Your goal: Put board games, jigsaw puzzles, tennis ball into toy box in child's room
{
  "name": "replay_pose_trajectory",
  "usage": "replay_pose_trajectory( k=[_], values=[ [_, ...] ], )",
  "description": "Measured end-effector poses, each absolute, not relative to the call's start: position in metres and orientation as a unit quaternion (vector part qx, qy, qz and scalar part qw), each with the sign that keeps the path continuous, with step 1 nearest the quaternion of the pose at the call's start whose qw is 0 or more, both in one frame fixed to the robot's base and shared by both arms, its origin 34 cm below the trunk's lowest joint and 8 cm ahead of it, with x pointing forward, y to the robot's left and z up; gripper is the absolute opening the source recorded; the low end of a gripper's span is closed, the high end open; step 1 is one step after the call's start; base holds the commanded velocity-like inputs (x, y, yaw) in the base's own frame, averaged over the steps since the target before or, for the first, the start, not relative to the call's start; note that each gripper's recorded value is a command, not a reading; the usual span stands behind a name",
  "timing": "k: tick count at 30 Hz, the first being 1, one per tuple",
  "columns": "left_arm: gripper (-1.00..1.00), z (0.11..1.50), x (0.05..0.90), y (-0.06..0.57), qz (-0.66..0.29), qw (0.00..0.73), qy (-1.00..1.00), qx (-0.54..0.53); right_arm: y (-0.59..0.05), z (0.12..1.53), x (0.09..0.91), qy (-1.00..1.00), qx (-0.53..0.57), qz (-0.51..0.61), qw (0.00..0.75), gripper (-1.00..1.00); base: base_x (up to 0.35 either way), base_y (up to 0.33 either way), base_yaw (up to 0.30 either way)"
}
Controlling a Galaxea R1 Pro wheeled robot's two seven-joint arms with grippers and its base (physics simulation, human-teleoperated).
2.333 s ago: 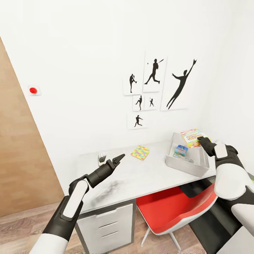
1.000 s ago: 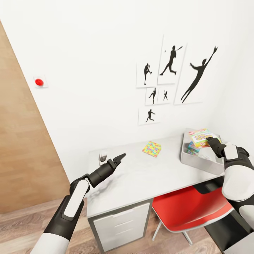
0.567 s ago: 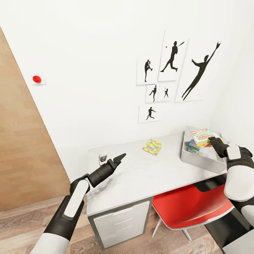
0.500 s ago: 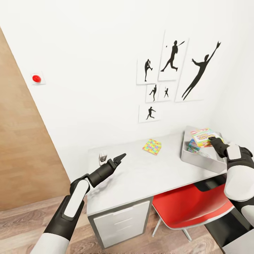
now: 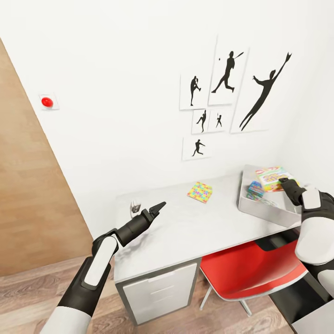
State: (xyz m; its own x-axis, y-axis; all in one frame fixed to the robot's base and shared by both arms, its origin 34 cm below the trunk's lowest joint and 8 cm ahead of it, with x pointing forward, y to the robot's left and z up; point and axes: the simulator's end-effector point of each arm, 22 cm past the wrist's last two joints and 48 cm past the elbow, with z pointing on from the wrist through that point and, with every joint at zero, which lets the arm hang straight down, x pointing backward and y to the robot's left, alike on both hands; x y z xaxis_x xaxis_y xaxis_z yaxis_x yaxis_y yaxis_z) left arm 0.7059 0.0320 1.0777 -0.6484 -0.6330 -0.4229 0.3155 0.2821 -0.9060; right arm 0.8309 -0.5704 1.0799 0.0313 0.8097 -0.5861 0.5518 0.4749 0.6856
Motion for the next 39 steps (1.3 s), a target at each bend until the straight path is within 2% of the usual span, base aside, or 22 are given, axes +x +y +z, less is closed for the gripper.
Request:
replay_pose_trajectory(
  k=[6, 20, 39],
  values=[
    [1.00, 1.082, 0.703, 0.027, -0.589, 0.405, 0.692, -0.105, -0.581, 1.091, 0.828, 0.677, 0.498, 0.117, 0.529, -1.00, 0.079, 0.000, 0.000],
    [1.00, 1.089, 0.694, 0.009, -0.591, 0.403, 0.695, -0.077, -0.598, 1.101, 0.821, 0.669, 0.500, 0.107, 0.540, -1.00, 0.235, 0.000, 0.000],
    [1.00, 1.119, 0.688, 0.003, -0.603, 0.420, 0.676, -0.054, -0.601, 1.100, 0.820, 0.669, 0.501, 0.104, 0.539, -1.00, 0.032, 0.000, 0.000]
  ],
)
